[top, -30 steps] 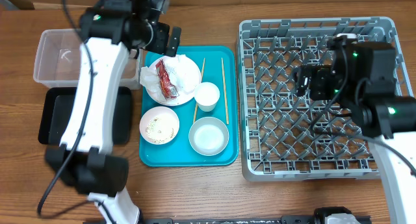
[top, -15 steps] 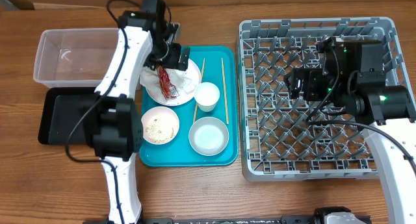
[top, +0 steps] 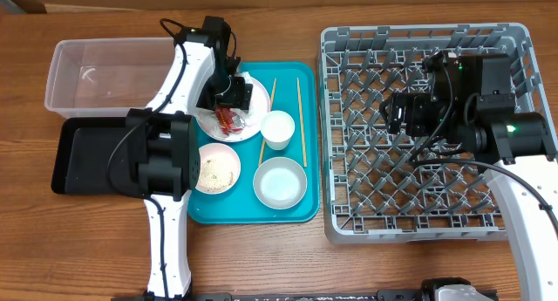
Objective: Sort waste into correct bins and load items into the dishwasher
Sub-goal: 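Grasp the red wrapper and tissue with left gripper, drop into clear bin, then move left gripper to the white paper cup and grasp it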
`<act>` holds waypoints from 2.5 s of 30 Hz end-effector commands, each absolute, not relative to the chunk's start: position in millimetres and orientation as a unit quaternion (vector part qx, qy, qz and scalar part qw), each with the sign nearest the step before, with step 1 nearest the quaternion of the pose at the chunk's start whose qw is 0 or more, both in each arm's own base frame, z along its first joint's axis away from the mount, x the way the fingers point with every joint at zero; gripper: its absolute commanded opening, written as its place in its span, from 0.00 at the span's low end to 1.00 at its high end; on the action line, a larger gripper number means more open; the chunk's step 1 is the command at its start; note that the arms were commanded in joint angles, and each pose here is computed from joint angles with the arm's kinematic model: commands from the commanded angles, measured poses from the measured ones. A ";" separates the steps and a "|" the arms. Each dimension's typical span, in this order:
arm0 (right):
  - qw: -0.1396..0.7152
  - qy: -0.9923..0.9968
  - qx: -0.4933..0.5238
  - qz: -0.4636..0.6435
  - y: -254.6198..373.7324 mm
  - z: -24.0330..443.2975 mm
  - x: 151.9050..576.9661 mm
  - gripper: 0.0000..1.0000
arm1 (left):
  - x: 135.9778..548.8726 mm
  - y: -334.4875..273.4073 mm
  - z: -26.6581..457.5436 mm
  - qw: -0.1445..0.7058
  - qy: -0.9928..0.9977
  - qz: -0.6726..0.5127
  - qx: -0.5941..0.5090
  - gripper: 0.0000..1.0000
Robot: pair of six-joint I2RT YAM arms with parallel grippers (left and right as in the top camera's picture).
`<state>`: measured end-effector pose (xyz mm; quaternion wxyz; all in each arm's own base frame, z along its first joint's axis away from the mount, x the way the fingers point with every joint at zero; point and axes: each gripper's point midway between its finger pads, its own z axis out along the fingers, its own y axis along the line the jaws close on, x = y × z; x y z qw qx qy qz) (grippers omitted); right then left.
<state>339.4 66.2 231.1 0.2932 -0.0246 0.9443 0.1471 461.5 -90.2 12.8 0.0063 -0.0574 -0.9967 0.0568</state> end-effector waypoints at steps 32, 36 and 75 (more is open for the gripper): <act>0.307 0.939 -0.023 0.151 65.5 241.9 344.4 1.00 | 505.2 58.2 174.5 -0.139 -0.971 0.018 0.193 0.04; 0.307 0.939 -0.023 0.151 65.5 241.9 344.3 1.00 | 508.5 81.4 144.9 -0.122 -0.962 0.018 0.245 0.04; 0.301 0.941 -0.022 0.151 65.3 240.0 341.8 1.00 | 410.4 -170.3 129.7 0.027 -0.970 0.081 -0.225 0.85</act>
